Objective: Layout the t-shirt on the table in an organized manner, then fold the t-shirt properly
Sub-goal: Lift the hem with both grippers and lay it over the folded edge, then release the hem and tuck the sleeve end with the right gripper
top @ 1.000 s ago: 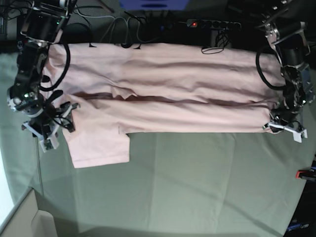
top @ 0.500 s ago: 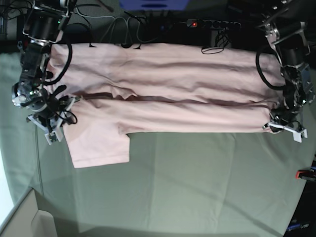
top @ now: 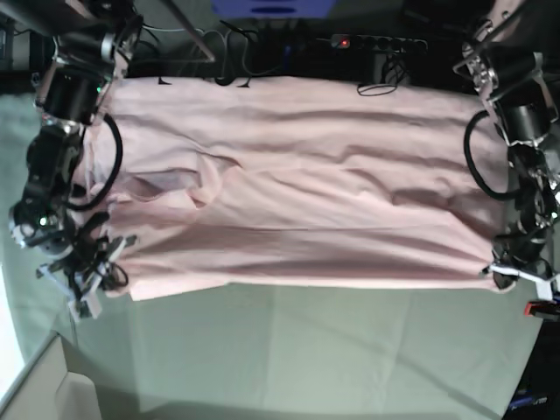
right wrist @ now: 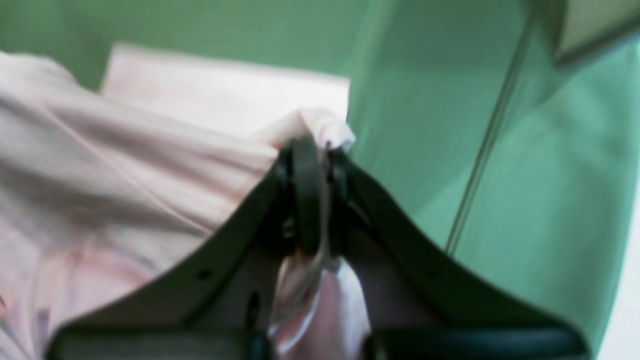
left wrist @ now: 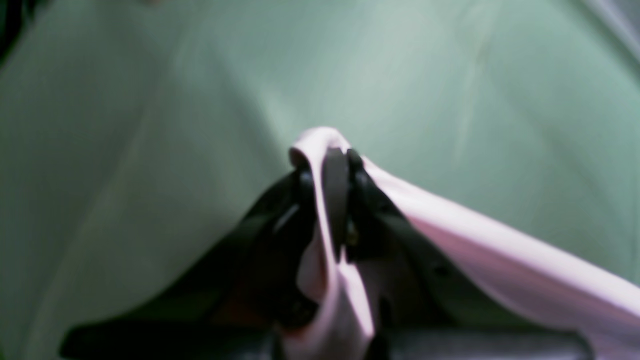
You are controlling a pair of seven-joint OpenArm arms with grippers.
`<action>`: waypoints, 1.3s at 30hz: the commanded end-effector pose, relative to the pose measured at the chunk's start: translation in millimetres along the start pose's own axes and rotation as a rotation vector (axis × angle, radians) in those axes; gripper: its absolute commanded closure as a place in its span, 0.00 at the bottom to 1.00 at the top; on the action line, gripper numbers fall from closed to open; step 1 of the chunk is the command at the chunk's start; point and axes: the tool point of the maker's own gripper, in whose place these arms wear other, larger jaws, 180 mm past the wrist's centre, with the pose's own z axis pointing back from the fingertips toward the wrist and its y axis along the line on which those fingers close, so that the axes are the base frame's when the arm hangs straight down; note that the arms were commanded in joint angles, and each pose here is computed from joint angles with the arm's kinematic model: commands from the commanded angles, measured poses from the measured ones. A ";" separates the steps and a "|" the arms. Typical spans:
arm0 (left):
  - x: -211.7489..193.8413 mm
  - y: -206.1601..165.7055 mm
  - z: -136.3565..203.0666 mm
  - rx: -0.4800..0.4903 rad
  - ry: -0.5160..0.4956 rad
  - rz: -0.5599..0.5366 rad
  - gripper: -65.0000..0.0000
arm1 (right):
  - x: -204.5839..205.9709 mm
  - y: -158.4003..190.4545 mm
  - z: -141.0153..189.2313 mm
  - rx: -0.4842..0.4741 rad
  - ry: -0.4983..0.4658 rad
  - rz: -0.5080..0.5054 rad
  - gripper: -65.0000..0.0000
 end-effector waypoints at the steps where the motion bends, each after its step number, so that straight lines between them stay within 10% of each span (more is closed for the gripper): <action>1: 37.5 -1.0 2.3 -0.004 -0.095 -0.016 1.00 | 28.1 -13.5 5.0 -0.029 -0.078 0.008 1.00; 11: 47.3 -4.4 11.2 -0.011 -0.131 -0.047 1.00 | 35.1 -14.2 25.7 -0.069 -0.119 0.050 1.00; 39: -65.5 57.5 89.1 0.055 0.027 0.040 1.00 | -115.0 47.5 72.0 0.018 0.157 0.056 1.00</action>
